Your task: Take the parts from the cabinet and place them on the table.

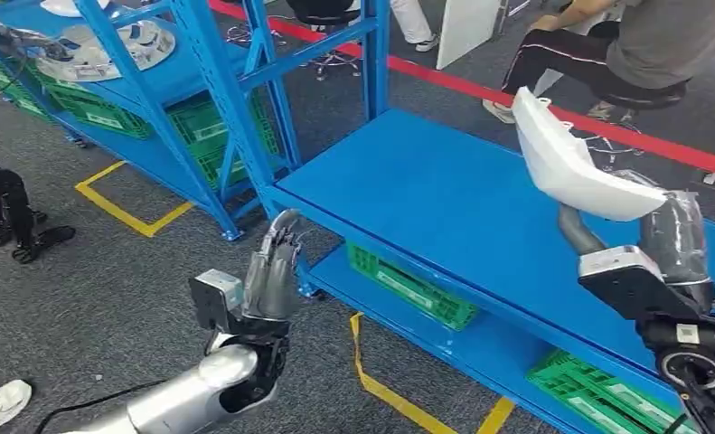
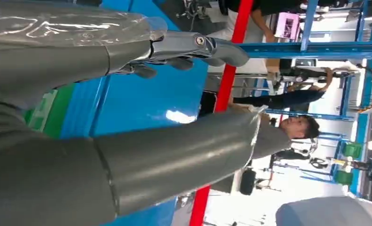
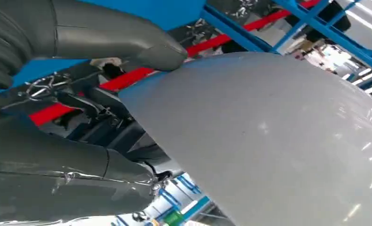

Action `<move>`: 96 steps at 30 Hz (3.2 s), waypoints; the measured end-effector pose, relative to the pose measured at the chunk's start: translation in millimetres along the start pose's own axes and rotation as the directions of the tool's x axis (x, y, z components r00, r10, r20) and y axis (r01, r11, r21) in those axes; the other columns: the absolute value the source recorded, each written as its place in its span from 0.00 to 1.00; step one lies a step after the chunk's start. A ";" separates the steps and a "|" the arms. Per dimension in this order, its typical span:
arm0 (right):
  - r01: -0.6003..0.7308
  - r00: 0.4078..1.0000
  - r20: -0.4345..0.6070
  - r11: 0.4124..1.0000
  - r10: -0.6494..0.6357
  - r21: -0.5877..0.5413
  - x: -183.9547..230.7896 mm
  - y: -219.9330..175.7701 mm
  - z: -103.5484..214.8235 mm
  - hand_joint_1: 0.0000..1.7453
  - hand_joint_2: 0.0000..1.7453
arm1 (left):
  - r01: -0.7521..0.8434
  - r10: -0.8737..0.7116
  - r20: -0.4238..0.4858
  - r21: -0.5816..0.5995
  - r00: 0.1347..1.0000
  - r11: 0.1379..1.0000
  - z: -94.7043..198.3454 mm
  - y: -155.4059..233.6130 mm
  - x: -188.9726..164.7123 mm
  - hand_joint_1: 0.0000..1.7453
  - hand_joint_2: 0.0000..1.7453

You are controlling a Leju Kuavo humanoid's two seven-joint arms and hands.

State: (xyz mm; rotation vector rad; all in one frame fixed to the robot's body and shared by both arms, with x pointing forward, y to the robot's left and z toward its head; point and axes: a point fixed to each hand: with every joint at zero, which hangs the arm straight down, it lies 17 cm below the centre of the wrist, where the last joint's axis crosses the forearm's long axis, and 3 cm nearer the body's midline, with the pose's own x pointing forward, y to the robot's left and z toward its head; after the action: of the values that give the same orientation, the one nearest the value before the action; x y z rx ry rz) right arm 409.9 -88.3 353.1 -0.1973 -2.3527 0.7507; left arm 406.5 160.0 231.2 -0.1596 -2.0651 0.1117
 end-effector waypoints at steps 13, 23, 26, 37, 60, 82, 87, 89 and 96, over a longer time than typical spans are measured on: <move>-0.027 0.992 0.125 0.997 0.036 -0.070 47.1 -16.8 0.8 1.00 1.00 | 0.077 -0.078 0.034 0.016 0.996 0.997 6.5 2.2 2.6 0.00 1.00; -0.059 0.981 0.180 0.992 0.079 -0.115 69.7 -16.7 10.9 1.00 1.00 | 0.115 -0.116 0.070 0.023 0.991 0.993 6.4 1.2 8.5 0.00 1.00; -0.052 0.979 0.189 0.991 0.074 -0.122 74.6 -16.5 12.8 1.00 1.00 | 0.114 -0.115 0.069 0.025 0.991 0.993 6.3 1.1 8.5 0.00 1.00; -0.005 0.981 0.193 0.992 0.030 -0.125 83.0 -12.2 17.8 1.00 1.00 | 0.118 -0.120 0.082 0.032 0.989 0.993 6.4 1.9 10.8 0.00 1.00; 0.061 0.986 0.164 0.989 -0.038 -0.134 81.7 -14.8 20.1 1.00 1.00 | 0.104 -0.106 0.080 0.037 0.991 0.994 5.7 2.9 12.3 0.00 1.00; 0.057 0.989 0.141 0.991 -0.040 -0.121 77.5 -6.0 28.6 1.00 1.00 | 0.097 -0.098 0.092 0.018 0.991 0.995 4.5 -1.8 15.5 0.00 1.00; 0.063 0.990 0.132 0.991 -0.047 -0.115 76.0 -2.6 31.7 1.00 1.00 | 0.095 -0.096 0.087 0.019 0.992 0.995 5.6 -1.9 14.4 0.00 1.00; 0.063 0.990 0.131 0.991 -0.048 -0.115 75.9 -2.5 31.9 1.00 1.00 | 0.093 -0.094 0.088 0.019 0.992 0.996 5.4 -2.5 14.7 0.00 1.00; 0.066 0.991 0.127 0.991 -0.051 -0.116 75.0 -1.9 33.6 1.00 1.00 | 0.080 -0.080 0.103 0.010 0.991 0.997 3.6 -5.2 18.2 0.00 1.00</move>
State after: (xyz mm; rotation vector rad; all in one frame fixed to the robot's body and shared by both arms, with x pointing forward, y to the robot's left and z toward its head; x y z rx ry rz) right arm 330.7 -81.3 373.8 -0.1355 -2.5126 0.6094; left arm 394.5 157.7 245.9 -0.0683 -2.1713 0.0784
